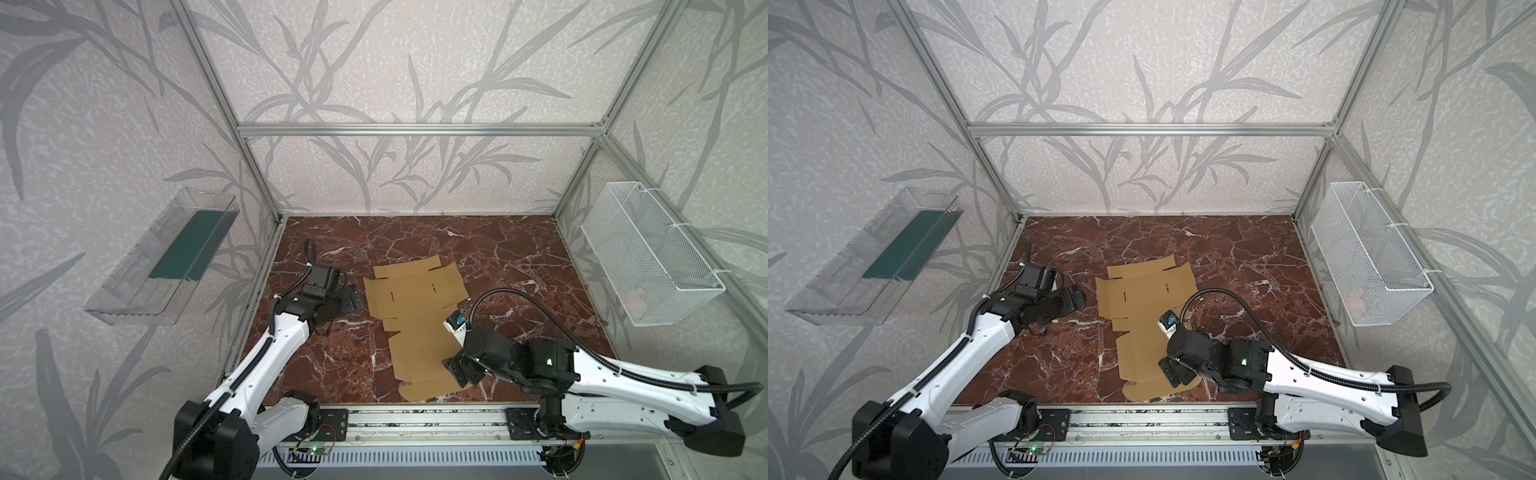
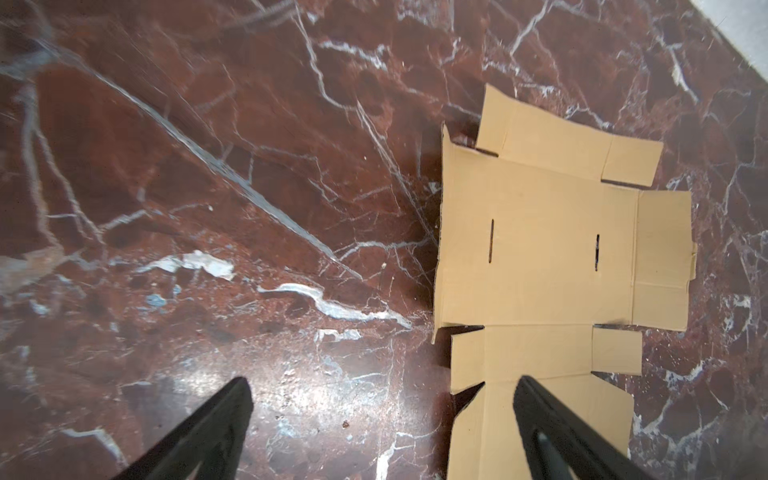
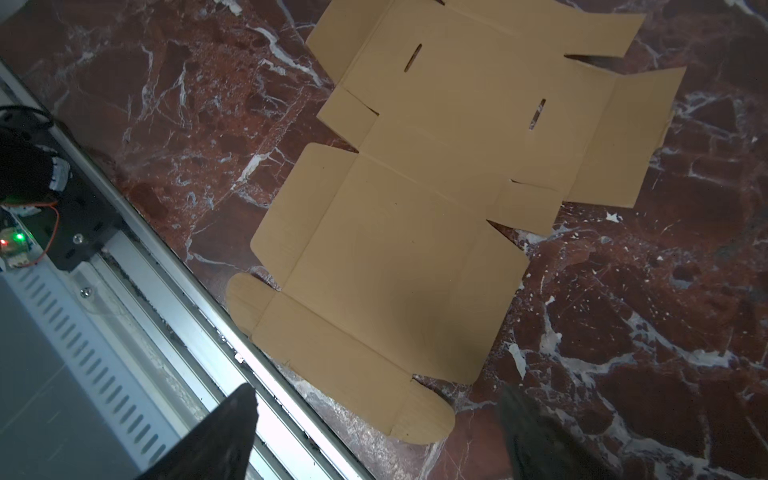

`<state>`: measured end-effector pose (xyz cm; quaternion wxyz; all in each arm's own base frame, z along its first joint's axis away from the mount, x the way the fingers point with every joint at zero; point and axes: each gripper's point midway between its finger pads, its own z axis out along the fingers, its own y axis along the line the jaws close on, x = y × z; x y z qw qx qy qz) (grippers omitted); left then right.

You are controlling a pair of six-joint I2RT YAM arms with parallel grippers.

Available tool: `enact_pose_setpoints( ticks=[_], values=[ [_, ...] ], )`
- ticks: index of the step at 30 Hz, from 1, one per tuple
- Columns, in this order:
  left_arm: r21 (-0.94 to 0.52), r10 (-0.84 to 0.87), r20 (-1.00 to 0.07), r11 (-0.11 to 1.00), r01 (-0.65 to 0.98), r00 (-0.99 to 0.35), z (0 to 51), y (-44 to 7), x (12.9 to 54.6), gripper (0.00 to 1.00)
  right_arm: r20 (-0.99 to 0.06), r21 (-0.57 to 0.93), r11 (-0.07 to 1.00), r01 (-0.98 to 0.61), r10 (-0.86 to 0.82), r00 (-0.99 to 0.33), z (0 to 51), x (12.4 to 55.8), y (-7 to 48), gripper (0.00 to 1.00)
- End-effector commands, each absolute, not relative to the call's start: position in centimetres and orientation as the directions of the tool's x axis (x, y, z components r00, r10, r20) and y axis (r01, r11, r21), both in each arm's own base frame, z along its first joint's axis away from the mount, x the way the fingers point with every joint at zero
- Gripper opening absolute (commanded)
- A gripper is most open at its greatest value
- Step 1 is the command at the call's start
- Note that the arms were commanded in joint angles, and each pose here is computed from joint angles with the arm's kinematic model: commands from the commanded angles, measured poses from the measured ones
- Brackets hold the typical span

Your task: Fold the paper box

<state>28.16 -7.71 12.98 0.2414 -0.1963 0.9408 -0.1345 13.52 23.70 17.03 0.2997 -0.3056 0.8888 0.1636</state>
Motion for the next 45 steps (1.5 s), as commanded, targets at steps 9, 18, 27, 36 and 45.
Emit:
enact_pose_setpoints(
  ticks=[9,18,27,36,45],
  values=[
    [-0.405,-0.472,-0.294,0.849,-0.339,-0.831,9.8,-10.2,31.5,0.9,-0.581,0.315,0.748,-0.584,-0.335,-0.742,15.0,14.4,24.4,0.9],
    [-0.439,-0.482,-0.276,0.833,-0.336,-0.832,8.3,-11.8,33.6,0.75,-0.589,0.335,0.774,-0.537,-0.272,-0.761,14.7,15.5,23.1,0.9],
    [-0.441,-0.467,-0.254,0.835,-0.328,-0.847,6.5,-13.1,34.2,0.59,-0.59,0.34,0.781,-0.525,-0.258,-0.765,14.6,15.6,22.8,0.9],
    [-0.445,-0.468,-0.25,0.833,-0.329,-0.848,6.0,-13.6,34.5,0.39,-0.592,0.345,0.786,-0.513,-0.241,-0.769,14.5,15.7,22.5,0.9],
    [-0.451,-0.467,-0.248,0.831,-0.325,-0.849,5.8,-13.9,34.5,0.28,-0.592,0.349,0.792,-0.502,-0.229,-0.772,14.3,15.8,22.4,0.91]
  ],
)
